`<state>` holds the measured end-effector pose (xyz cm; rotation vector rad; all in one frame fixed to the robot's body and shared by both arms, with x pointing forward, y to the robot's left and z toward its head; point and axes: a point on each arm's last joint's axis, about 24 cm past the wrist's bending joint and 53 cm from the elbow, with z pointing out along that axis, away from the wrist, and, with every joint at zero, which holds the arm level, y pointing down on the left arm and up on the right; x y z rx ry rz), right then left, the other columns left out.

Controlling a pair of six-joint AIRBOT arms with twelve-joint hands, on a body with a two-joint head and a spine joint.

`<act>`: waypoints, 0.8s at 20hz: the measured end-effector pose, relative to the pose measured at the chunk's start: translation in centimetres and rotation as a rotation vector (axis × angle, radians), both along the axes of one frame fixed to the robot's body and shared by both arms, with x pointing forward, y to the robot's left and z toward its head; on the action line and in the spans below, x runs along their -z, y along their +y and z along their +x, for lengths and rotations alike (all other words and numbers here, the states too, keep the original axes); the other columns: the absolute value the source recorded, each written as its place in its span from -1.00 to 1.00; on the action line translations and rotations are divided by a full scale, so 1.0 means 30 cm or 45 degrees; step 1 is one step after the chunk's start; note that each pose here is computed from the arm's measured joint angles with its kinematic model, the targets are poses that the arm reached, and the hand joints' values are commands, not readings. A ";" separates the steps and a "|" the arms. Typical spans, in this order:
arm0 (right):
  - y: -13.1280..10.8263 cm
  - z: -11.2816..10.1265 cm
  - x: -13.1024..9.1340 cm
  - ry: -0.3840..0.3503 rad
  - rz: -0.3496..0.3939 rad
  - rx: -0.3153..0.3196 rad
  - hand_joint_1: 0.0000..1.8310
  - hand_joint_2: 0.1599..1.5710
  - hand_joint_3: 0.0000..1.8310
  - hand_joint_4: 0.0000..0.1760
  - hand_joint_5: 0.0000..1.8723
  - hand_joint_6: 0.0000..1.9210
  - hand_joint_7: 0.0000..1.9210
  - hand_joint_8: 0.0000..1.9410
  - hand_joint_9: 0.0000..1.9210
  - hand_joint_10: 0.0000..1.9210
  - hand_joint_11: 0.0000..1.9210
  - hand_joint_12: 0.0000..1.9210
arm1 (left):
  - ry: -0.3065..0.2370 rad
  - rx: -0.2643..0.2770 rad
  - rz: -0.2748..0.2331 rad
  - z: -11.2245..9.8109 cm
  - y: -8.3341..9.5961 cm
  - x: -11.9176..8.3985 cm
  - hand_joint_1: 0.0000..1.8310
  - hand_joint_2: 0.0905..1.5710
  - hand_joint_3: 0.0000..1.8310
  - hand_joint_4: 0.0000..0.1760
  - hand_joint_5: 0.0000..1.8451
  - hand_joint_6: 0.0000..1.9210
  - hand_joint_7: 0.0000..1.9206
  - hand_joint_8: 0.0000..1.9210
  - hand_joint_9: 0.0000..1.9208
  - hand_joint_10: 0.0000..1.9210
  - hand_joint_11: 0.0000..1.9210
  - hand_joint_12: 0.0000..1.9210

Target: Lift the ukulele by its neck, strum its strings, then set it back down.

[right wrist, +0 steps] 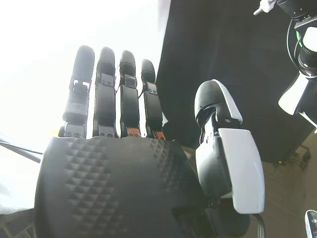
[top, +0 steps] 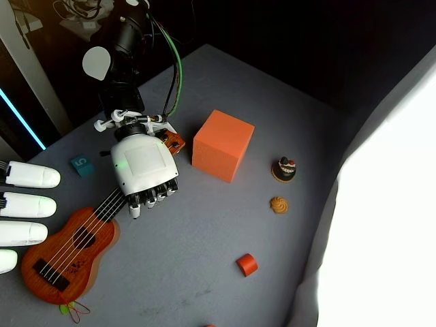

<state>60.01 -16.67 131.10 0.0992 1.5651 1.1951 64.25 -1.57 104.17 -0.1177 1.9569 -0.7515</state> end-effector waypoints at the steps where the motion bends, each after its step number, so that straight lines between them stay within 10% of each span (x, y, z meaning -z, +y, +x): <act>1: 0.000 0.000 0.000 -0.001 0.000 0.000 -0.69 0.65 -1.00 -1.00 -0.62 -0.98 -0.60 -0.99 -0.69 -0.82 -1.00 0.21 | -0.004 0.000 0.004 0.001 0.006 0.007 0.58 0.61 -1.00 0.95 0.46 1.00 0.56 1.00 0.65 1.00 0.67 1.00; 9: 0.002 -0.001 -0.001 -0.002 0.001 -0.002 -0.68 0.65 -1.00 -1.00 -0.63 -0.98 -0.61 -1.00 -0.70 -0.82 -1.00 0.19 | -0.031 -0.057 -0.012 -0.004 0.034 0.031 0.57 0.59 -1.00 1.00 0.30 1.00 0.41 1.00 0.52 1.00 0.56 1.00; 10: 0.002 -0.002 -0.002 -0.003 0.000 -0.003 -0.68 0.65 -1.00 -1.00 -0.62 -0.98 -0.60 -0.99 -0.68 -0.82 -1.00 0.21 | -0.029 -0.058 -0.014 -0.008 0.033 0.036 0.44 0.56 -1.00 -0.43 0.06 1.00 0.27 1.00 0.42 1.00 0.47 1.00; 11: 0.002 -0.002 -0.002 -0.004 0.000 -0.003 -0.68 0.65 -1.00 -1.00 -0.62 -0.98 -0.59 -0.99 -0.68 -0.82 -1.00 0.21 | -0.027 -0.061 -0.014 -0.010 0.034 0.041 0.19 0.62 -0.96 -1.00 -0.25 0.75 0.15 1.00 0.33 1.00 0.40 1.00; 14: 0.002 -0.002 -0.002 -0.005 -0.001 -0.004 -0.66 0.64 -1.00 -1.00 -0.61 -0.97 -0.59 -1.00 -0.69 -0.82 -1.00 0.22 | -0.017 -0.074 -0.005 -0.016 0.039 0.060 0.09 0.59 -0.97 -1.00 -0.26 0.56 -0.26 0.94 -0.08 1.00 -0.01 1.00; 15: 0.002 -0.002 -0.002 -0.004 -0.001 -0.003 -0.65 0.64 -1.00 -1.00 -0.61 -0.97 -0.58 -0.99 -0.69 -0.82 -1.00 0.24 | 0.000 -0.072 -0.006 -0.028 0.032 0.077 -0.05 0.65 -0.97 -0.42 -0.35 0.66 -0.42 0.88 -0.26 1.00 -0.20 1.00; 16: 0.003 -0.002 -0.002 -0.005 -0.001 -0.004 -0.65 0.63 -1.00 -1.00 -0.61 -0.97 -0.58 -0.99 -0.68 -0.82 -1.00 0.25 | 0.004 -0.067 -0.009 -0.034 0.022 0.081 -0.13 0.68 -0.98 0.59 -0.38 0.68 -0.50 0.71 -0.39 0.87 -0.38 1.00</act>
